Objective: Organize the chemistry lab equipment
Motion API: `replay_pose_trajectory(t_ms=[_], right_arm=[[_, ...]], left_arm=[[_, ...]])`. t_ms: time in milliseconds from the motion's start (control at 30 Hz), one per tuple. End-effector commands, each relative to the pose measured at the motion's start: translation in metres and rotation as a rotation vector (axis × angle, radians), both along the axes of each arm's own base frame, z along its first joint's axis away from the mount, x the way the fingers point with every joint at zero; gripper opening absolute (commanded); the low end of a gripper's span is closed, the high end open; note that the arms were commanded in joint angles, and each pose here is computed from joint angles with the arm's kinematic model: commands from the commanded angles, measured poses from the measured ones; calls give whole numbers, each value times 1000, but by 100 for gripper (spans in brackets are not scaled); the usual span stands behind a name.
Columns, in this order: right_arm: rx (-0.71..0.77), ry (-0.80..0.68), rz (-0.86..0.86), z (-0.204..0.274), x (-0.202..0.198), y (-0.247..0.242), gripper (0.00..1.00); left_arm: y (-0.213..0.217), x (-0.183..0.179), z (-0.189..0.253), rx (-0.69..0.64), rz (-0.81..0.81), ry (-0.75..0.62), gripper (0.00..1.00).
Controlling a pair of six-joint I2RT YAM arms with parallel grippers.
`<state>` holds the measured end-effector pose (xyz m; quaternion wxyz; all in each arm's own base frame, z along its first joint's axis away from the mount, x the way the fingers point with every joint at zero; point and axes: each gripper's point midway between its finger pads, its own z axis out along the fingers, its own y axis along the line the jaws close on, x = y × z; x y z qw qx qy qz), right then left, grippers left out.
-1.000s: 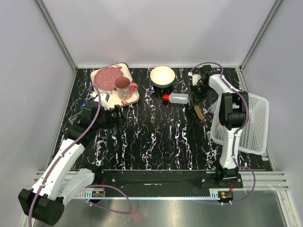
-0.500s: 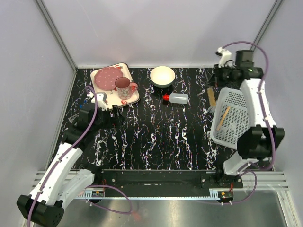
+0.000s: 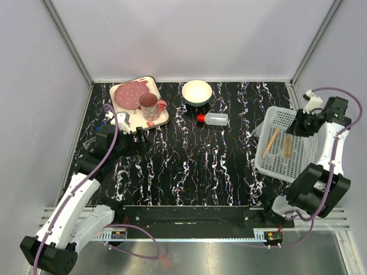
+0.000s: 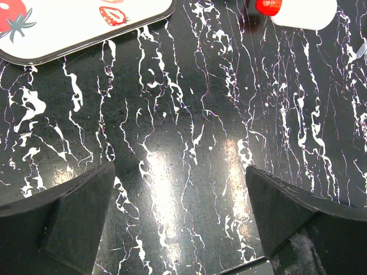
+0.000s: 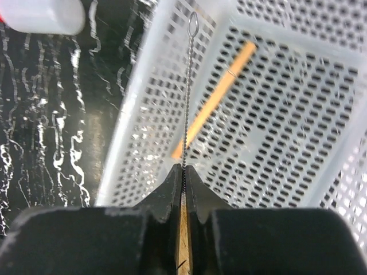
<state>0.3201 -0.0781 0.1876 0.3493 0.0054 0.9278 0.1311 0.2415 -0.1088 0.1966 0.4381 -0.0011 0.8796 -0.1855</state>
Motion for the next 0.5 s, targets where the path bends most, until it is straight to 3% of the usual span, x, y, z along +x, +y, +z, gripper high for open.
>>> replay_pose_trajectory(t_ms=[0,200,300,467], right_arm=[[-19,39,-54,-30,-9,-33,14],[9,143,-65,-71,-14,-49,22],[-14,148,-53,-73,-12,-54,32],[-20,48,39,-31,-7,-43,61]], left_arm=[[0,4,9,-10,-3,-48,99],[0,3,12,-13,0,-61,99],[1,3,12,-12,2,-63,99],[0,4,12,-13,-1,-62,99]])
